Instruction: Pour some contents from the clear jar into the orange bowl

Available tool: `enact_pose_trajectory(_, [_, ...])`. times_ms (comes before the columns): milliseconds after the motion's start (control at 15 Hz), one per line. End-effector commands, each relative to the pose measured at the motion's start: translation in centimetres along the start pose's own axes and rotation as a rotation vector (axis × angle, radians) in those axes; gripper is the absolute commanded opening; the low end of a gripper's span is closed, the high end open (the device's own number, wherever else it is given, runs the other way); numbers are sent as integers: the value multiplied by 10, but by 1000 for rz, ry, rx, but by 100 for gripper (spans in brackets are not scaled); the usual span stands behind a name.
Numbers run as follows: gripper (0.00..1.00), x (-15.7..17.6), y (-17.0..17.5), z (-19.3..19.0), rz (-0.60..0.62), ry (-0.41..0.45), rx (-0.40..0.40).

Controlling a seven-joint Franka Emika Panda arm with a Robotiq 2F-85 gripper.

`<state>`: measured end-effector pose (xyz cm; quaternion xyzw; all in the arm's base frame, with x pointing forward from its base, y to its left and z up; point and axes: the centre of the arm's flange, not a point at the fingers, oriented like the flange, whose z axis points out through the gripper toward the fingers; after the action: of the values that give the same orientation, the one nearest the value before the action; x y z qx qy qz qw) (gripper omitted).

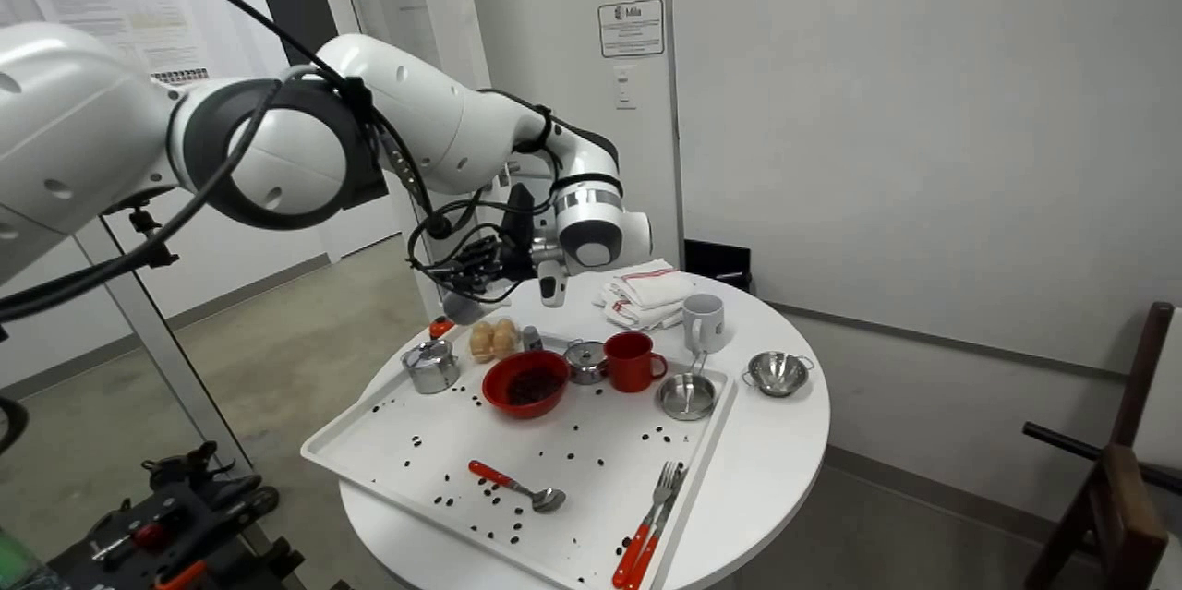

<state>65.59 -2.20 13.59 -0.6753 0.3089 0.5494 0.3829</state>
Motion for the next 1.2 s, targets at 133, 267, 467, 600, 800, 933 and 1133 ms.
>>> enact_pose_trajectory(133, [9,12,-11,-21,-29,-104,30])
enact_pose_trajectory(267, [9,13,-9,-23,-51,-131,44])
enact_pose_trajectory(467, [9,16,-9,-24,-77,-166,64])
enact_pose_trajectory(600, [9,20,-9,-22,-83,-185,74])
enact_pose_trajectory(800, [9,33,-8,-15,-67,-213,79])
enact_pose_trajectory(933, [9,43,-4,-9,-40,-229,78])
enact_pose_trajectory(1133, [9,58,7,-5,32,-239,79])
